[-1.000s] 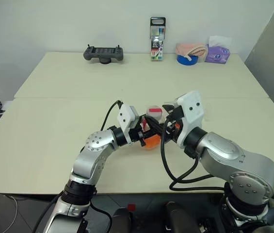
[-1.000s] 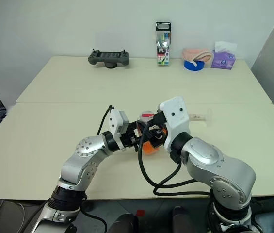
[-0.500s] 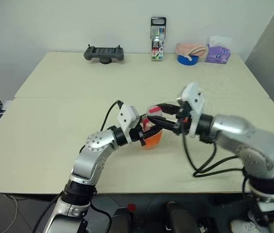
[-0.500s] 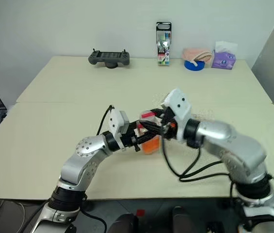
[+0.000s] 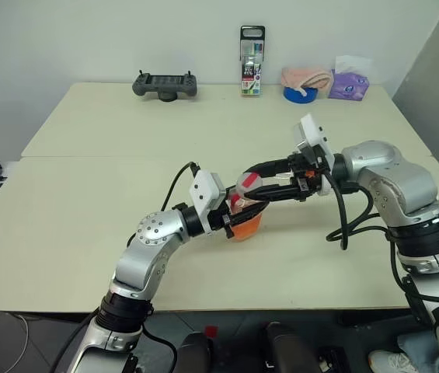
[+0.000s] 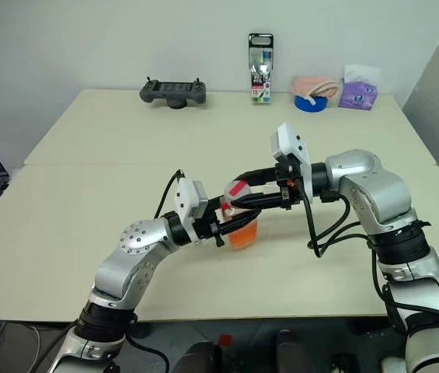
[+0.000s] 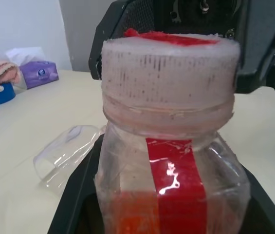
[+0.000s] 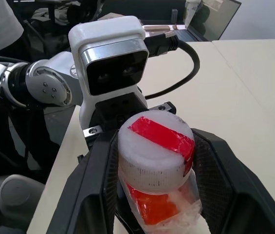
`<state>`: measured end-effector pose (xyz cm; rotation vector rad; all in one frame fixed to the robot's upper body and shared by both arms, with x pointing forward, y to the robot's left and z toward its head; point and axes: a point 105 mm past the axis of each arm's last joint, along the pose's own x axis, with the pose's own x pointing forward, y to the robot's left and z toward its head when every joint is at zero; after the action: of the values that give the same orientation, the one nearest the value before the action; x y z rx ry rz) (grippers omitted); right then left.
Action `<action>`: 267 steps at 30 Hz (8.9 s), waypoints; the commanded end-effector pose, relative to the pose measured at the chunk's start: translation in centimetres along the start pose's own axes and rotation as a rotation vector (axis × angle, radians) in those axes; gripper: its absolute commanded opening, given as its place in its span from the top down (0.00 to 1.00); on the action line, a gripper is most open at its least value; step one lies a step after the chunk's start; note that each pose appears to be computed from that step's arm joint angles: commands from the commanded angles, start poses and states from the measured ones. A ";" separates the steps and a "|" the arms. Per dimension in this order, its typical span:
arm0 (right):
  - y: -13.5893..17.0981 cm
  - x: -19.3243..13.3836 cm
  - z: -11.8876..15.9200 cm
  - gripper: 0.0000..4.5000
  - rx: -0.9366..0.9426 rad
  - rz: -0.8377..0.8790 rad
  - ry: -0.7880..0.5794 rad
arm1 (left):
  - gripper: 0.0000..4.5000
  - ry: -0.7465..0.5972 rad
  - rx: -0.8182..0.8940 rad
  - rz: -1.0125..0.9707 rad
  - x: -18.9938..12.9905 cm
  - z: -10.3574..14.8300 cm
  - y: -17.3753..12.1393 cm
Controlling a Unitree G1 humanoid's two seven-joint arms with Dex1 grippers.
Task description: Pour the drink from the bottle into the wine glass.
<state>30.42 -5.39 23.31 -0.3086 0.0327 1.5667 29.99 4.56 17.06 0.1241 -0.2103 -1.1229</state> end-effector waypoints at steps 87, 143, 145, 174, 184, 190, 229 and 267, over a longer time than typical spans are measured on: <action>3.3 -0.6 2.3 0.00 0.035 -1.026 -0.220 | 0.61 -0.069 0.069 0.029 2.8 0.6 3.1; 0.9 -5.1 -0.3 0.59 -0.022 -0.122 0.044 | 0.62 -0.112 0.049 -0.141 4.7 2.4 0.9; 0.7 -5.3 -0.2 0.59 -0.027 -0.124 0.043 | 0.62 -0.117 0.044 -0.123 4.6 2.6 1.2; 1.8 -6.3 2.0 0.00 -0.039 -0.459 -0.054 | 0.62 -0.101 0.042 -0.044 3.5 1.6 1.8; 4.5 -3.3 1.5 0.00 0.025 -0.634 -0.065 | 0.62 -0.109 0.048 -0.030 3.6 1.6 2.2; 3.3 -2.0 1.5 0.00 0.024 -0.738 -0.074 | 0.62 -0.108 0.049 -0.031 3.7 1.4 2.2; -1.4 -3.5 0.4 0.00 0.042 -1.096 -0.077 | 0.62 -0.094 0.047 -0.008 2.9 0.9 2.0; 0.3 -6.1 -1.5 0.00 0.028 -1.105 0.003 | 0.63 -0.046 0.084 0.150 2.4 0.2 5.3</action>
<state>29.77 -10.27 21.55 -0.2234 -0.0313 0.5597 34.61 3.84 16.48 0.1410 -0.2198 -1.0431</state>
